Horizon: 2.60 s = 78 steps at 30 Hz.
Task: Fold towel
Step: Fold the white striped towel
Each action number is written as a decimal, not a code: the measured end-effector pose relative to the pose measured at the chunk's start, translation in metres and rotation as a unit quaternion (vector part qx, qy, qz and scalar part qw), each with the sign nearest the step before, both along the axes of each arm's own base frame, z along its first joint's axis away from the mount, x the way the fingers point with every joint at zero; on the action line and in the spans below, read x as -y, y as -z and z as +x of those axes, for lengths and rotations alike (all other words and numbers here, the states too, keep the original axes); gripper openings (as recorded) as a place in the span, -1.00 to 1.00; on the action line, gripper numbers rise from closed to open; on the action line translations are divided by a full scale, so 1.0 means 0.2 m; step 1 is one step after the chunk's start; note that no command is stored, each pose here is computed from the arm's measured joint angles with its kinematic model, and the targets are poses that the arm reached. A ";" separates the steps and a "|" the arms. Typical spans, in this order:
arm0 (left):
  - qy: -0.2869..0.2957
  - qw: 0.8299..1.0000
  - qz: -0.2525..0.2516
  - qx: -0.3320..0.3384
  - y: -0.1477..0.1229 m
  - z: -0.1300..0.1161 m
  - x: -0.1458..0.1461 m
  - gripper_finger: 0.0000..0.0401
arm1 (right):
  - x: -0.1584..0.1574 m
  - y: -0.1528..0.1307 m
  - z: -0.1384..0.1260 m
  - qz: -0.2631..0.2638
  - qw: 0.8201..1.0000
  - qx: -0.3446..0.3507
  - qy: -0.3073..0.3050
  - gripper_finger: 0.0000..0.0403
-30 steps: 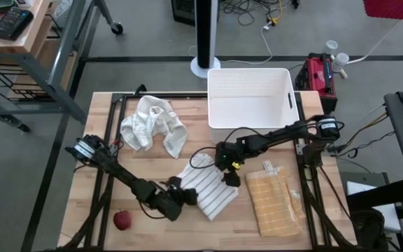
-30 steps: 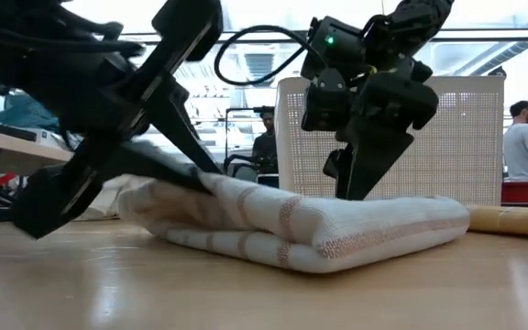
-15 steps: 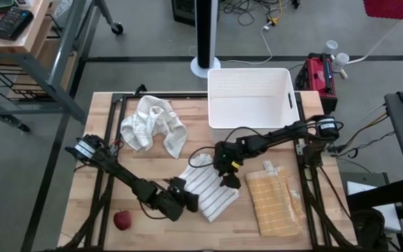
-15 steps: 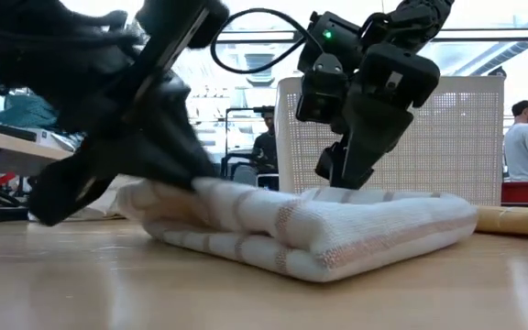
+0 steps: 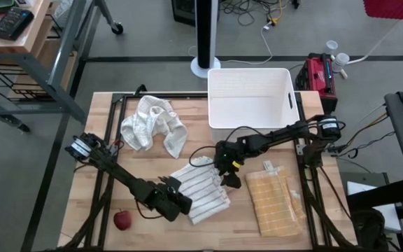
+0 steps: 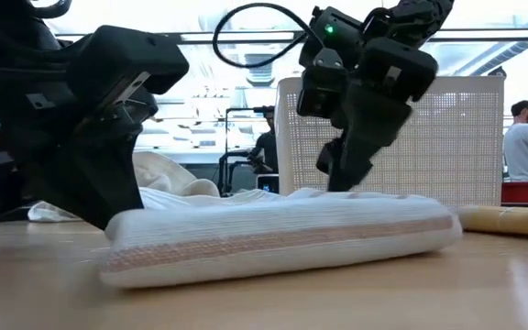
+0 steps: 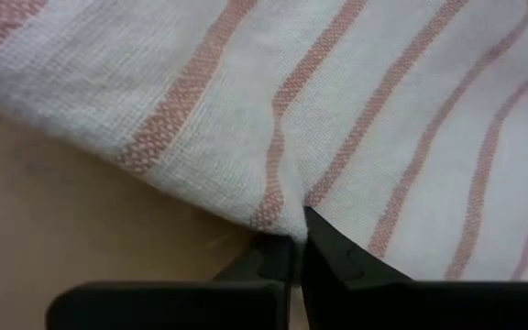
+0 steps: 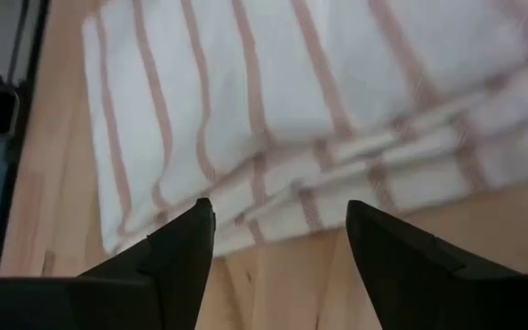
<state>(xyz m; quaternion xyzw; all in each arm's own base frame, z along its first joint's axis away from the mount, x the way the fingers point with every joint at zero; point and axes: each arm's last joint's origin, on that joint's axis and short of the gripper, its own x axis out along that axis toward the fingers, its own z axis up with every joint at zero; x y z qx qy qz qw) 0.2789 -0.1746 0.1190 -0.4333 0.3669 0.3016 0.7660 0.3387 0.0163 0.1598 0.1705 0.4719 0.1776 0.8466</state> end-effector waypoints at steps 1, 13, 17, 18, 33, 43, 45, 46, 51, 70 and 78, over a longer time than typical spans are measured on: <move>0.001 1.000 0.001 -0.002 0.00 0.00 0.00 -1.00 | 0.00 0.00 0.00 0.002 1.000 0.005 0.002 0.18; 0.002 1.000 0.009 0.000 -0.01 -0.01 -0.01 -1.00 | -0.01 0.06 0.04 0.035 0.998 -0.022 0.052 0.24; 0.003 1.000 0.014 0.004 -0.01 -0.01 -0.01 -1.00 | -0.01 0.11 0.05 0.043 0.997 -0.037 0.057 0.31; 0.003 1.000 0.013 0.005 -0.01 0.00 -0.01 -1.00 | -0.01 0.11 0.05 0.045 0.997 -0.037 0.057 0.33; 0.003 0.999 0.029 0.029 -0.01 0.01 -0.01 -1.00 | -0.02 0.14 0.10 0.096 0.993 -0.022 0.070 0.38; -0.002 0.998 0.038 0.040 -0.01 0.02 -0.01 -1.00 | -0.02 0.20 0.15 0.116 0.990 0.001 0.080 0.02; -0.007 0.998 0.047 0.046 -0.01 0.01 -0.01 -1.00 | -0.02 0.20 0.16 0.116 0.990 0.003 0.080 -0.19; -0.009 0.997 0.051 0.050 -0.02 0.01 -0.01 -1.00 | -0.02 0.20 0.16 0.116 0.990 0.004 0.080 -0.32; -0.003 0.997 0.056 0.060 -0.05 0.01 -0.01 -1.00 | -0.03 0.17 0.15 0.128 0.990 0.010 0.061 -0.93; 0.014 0.990 0.082 0.114 -0.27 -0.01 -0.05 -1.00 | -0.05 -0.09 0.03 0.107 0.993 0.019 0.046 -0.97; 0.055 0.991 0.082 0.089 -0.27 0.03 -0.12 -1.00 | -0.11 -0.10 0.01 0.076 0.996 0.022 0.032 -0.97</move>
